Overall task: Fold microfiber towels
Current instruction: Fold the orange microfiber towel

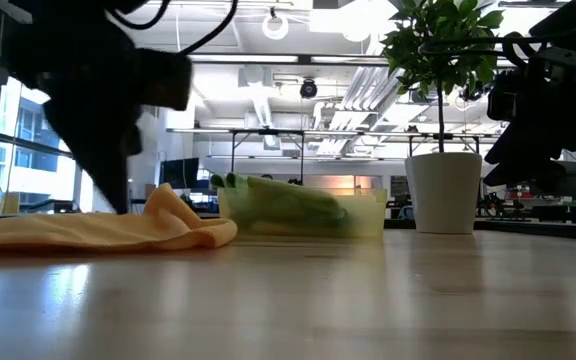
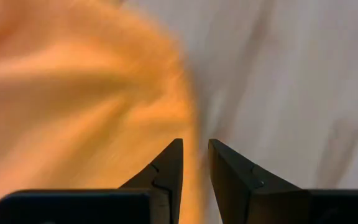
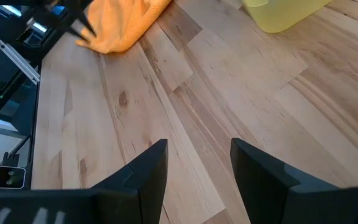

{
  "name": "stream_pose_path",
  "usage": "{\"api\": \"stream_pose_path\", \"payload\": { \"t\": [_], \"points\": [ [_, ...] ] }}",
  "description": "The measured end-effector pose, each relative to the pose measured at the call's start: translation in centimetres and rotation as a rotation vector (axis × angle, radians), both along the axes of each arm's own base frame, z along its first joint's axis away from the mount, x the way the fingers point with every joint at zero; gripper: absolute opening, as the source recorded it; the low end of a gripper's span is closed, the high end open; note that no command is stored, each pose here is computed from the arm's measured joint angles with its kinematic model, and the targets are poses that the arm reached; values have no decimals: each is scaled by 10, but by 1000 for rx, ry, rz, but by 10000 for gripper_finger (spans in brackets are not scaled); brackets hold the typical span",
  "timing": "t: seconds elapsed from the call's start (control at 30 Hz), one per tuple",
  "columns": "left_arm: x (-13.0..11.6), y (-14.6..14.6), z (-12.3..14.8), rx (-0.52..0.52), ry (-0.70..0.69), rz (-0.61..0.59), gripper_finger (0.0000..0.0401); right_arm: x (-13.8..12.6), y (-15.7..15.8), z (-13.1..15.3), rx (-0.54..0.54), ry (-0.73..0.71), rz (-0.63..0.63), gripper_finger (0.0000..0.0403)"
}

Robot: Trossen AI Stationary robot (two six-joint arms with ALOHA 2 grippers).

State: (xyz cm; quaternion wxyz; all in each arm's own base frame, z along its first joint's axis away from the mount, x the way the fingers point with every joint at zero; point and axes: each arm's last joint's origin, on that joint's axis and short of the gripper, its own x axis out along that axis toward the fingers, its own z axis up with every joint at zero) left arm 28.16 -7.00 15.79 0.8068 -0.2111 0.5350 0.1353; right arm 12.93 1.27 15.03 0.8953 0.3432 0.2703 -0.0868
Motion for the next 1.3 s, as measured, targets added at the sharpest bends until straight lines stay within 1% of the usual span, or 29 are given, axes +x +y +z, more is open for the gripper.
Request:
{"api": "stream_pose_path", "payload": {
  "t": [0.07, 0.17, 0.27, 0.37, 0.43, 0.5, 0.53, 0.6, 0.67, 0.73, 0.8, 0.97, 1.07, 1.13, 1.23, 1.3],
  "points": [
    [-11, 3, 2, 19, 83, 18, 66, 0, 0, 0, 0, 0, 0, 167],
    [-21, 4, 3, 32, 169, 45, 66, 0, 0, 0, 0, 0, 0, 167],
    [-28, 2, 1, 69, 233, 1, 66, 0, 0, 0, 0, 1, 0, 167],
    [-26, -1, -7, 109, 254, -62, 66, 0, 0, 1, -2, -8, -17, 167],
    [-23, -2, -12, 118, 257, -78, 66, 3, -1, 4, 69, -53, -89, 167],
    [-22, -3, -20, 124, 279, -78, 66, 5, -1, 8, 184, -102, -175, 167],
    [-20, -3, -23, 125, 283, -77, 66, 6, -2, 10, 225, -120, -213, 167],
    [-17, -4, -27, 127, 281, -79, 66, 6, -3, 12, 249, -150, -272, 167],
    [-14, -5, -30, 122, 261, -79, 66, 6, -5, 12, 216, -167, -329, 167],
    [-7, -6, -31, 109, 205, -73, 66, 6, -6, 12, 195, -177, -368, 167],
    [-2, -7, -31, 96, 152, -81, 66, 6, -7, 12, 194, -182, -382, 167],
    [20, -11, -28, 29, -81, -103, 66, 6, -7, 13, 189, -185, -389, 167],
    [40, -15, -18, -19, -303, -97, 66, 7, -7, 15, 194, -216, -391, 167],
    [50, -15, -11, -45, -434, -125, 66, 8, -7, 17, 204, -233, -391, 167],
    [60, -13, 1, -46, -573, -198, 66, 10, -5, 23, 238, -289, -348, 167],
    [60, -10, 8, -44, -603, -222, 66, 12, -4, 26, 263, -317, -310, 167]
  ]
}}
